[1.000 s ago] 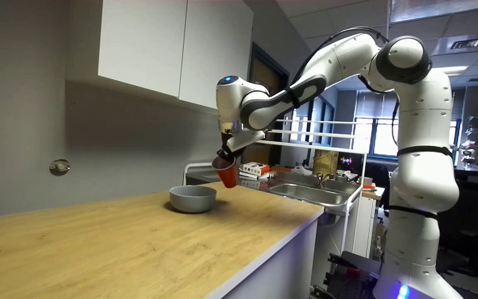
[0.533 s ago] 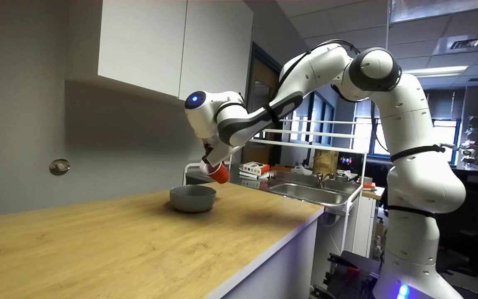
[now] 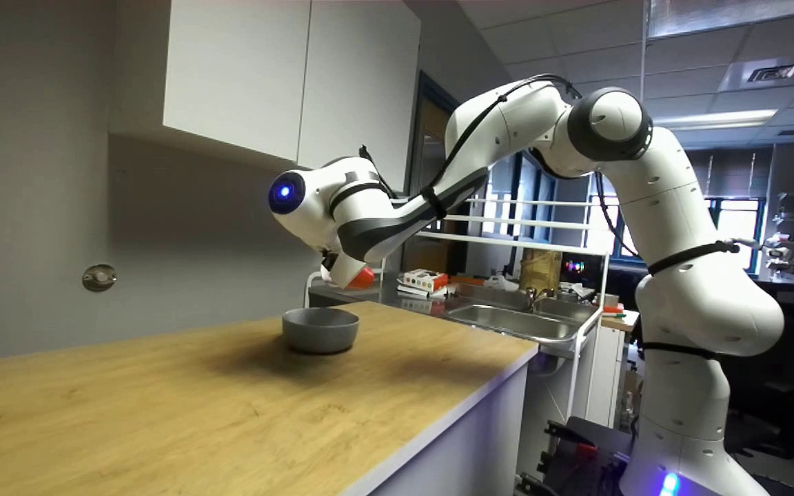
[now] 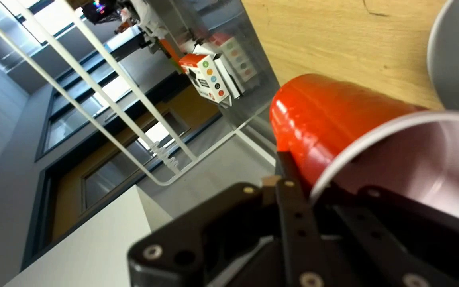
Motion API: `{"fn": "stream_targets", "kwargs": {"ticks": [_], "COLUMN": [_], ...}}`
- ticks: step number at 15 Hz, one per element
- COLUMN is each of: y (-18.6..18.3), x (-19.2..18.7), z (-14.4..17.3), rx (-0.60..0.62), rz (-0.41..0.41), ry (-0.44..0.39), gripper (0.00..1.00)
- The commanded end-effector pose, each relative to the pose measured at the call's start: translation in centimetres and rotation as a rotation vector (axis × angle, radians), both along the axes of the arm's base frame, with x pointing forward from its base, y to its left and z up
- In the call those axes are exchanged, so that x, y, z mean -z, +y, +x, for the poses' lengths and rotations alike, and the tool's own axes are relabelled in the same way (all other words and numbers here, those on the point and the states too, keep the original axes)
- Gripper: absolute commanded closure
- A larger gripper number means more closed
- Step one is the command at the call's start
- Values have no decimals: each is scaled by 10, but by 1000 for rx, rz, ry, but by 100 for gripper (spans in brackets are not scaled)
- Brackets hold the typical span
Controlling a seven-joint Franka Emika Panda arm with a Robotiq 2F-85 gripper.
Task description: Pour the contents of the red cup into the bowl
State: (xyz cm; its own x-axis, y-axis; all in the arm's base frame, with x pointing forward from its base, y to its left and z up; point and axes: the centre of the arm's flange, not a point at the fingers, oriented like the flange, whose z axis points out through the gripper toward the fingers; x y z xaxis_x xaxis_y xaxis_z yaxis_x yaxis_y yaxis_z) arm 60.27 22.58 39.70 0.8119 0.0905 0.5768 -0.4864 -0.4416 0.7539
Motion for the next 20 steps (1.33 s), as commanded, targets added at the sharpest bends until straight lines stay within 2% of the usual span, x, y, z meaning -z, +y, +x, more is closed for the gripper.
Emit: {"fn": "stream_targets", "kwargs": {"ticks": [1, 4, 6, 13, 20], "y": [30, 47, 41, -1, -38], "x": [3, 15, 19, 23, 19], "z": [-14, -26, -33, -33, -35], "rx": [-10, -28, -42, -40, -37], "rz": [-117, -222, -296, -493, -636], "ry": [-15, -24, -33, -77, -103], "gripper": [100, 100, 100, 100, 100]}}
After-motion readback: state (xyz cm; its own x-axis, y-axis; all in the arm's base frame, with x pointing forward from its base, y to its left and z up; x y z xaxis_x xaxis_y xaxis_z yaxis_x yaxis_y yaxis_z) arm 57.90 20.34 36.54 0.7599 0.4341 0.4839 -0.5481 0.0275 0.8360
